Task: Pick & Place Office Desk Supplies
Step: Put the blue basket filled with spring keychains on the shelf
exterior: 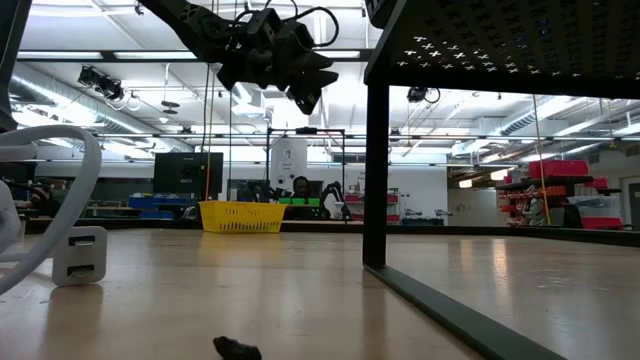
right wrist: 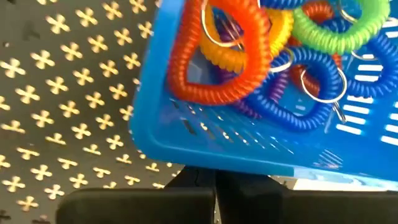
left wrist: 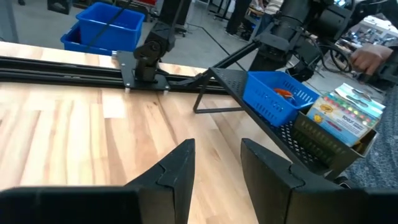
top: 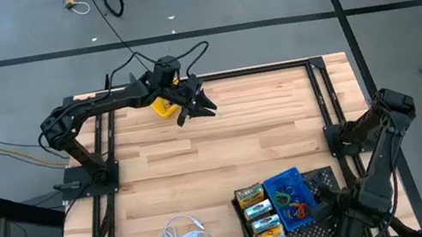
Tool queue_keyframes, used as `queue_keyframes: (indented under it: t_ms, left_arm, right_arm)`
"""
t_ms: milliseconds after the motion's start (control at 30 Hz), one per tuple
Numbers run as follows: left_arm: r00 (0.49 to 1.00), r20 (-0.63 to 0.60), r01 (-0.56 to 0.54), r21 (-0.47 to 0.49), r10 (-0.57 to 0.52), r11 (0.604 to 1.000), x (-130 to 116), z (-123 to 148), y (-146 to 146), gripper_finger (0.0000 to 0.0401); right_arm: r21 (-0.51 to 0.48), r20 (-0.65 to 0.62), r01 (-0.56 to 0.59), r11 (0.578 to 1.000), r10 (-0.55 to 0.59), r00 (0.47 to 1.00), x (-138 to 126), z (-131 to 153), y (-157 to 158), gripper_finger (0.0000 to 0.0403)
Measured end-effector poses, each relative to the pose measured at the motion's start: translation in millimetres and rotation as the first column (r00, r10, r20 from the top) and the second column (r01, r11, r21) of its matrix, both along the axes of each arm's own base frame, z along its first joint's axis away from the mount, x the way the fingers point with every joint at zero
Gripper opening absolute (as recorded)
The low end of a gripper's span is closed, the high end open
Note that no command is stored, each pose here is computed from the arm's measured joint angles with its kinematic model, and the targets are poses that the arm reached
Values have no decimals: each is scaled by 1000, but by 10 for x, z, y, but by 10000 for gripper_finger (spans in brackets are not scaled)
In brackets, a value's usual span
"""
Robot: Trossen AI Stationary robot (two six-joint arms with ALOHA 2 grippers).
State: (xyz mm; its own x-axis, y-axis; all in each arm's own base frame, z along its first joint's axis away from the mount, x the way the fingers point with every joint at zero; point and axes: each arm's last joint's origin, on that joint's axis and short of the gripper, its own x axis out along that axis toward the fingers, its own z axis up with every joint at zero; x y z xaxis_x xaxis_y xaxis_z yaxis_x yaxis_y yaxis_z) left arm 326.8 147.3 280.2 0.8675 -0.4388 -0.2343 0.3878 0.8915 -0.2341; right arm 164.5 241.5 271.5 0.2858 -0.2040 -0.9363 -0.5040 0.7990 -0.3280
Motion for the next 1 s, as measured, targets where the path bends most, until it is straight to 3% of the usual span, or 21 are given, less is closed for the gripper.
queue_keyframes:
  t_ms: [767, 1000]
  left_arm:
    - [1000, -1, -6, -1, 6, 1000, -7, 0, 16, 135]
    - [1000, 3, -3, 7, 3, 1000, -7, 0, 16, 135]
  right_arm:
    - [99, 99, -42, 994, 32, 995, 7, 10, 155, 0]
    - [129, 113, -12, 992, -3, 994, -19, 12, 189, 0]
